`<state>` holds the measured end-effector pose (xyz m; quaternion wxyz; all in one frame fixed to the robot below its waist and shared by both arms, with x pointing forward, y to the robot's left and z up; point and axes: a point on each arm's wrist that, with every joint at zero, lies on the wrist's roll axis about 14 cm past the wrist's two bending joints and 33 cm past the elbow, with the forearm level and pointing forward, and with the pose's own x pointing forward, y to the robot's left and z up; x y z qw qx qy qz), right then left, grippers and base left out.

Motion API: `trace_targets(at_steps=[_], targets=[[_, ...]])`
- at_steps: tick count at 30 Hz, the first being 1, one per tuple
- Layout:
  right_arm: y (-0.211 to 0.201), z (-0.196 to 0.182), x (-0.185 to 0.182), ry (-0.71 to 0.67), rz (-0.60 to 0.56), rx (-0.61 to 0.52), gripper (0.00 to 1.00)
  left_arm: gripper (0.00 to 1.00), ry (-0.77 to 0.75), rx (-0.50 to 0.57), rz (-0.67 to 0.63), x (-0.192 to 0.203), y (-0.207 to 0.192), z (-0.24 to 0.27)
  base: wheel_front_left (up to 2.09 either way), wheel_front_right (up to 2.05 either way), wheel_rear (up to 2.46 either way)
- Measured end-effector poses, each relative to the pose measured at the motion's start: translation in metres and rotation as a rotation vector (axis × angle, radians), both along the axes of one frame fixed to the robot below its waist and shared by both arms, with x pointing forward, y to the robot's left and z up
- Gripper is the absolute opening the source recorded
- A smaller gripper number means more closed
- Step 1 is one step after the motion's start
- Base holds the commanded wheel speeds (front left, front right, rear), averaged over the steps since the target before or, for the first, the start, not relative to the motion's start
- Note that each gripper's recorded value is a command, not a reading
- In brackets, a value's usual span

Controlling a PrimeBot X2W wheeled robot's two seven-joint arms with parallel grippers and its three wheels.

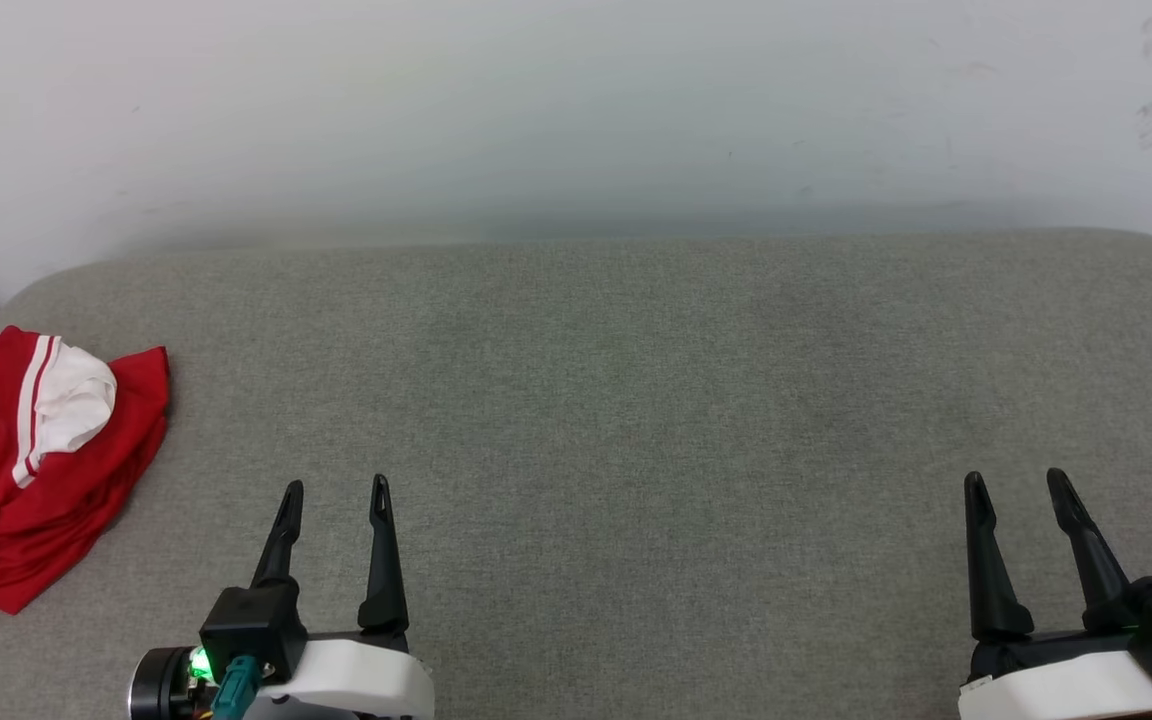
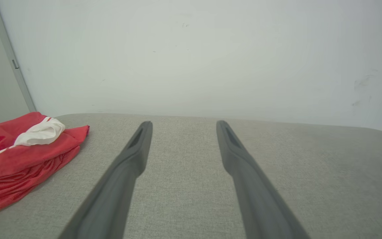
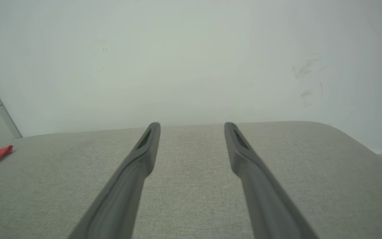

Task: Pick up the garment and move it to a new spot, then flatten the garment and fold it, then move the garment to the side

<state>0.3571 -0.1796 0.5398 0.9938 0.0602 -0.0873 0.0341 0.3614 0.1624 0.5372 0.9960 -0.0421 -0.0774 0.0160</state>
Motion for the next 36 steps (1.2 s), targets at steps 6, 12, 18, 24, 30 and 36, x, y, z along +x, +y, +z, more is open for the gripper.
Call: trace_targets(at_steps=[6,12,18,24,30,36], targets=[[0.003,0.003,0.0,-0.017,0.006,-0.03,1.0,1.0,-0.013,0.032,-0.001,-0.001,0.0,0.001,0.0,0.0,0.0],[0.004,0.003,-0.003,-0.024,0.01,-0.058,1.0,1.0,-0.021,0.054,-0.006,-0.003,-0.001,0.001,0.0,0.0,0.0],[0.007,0.003,-0.004,-0.027,0.018,-0.071,1.0,1.0,-0.02,0.069,-0.014,-0.004,-0.001,-0.001,0.0,0.0,0.0],[0.006,0.001,-0.004,-0.022,0.016,-0.05,1.0,1.0,-0.004,0.039,-0.007,-0.005,0.004,-0.006,0.0,0.0,0.0],[0.004,0.0,-0.005,-0.016,0.009,-0.036,1.0,1.0,0.006,0.012,-0.008,-0.005,0.005,-0.009,0.0,0.0,0.0],[0.004,-0.003,-0.004,-0.009,0.01,-0.03,1.0,1.0,0.014,0.005,-0.006,-0.005,0.006,-0.012,0.0,0.0,0.0]])
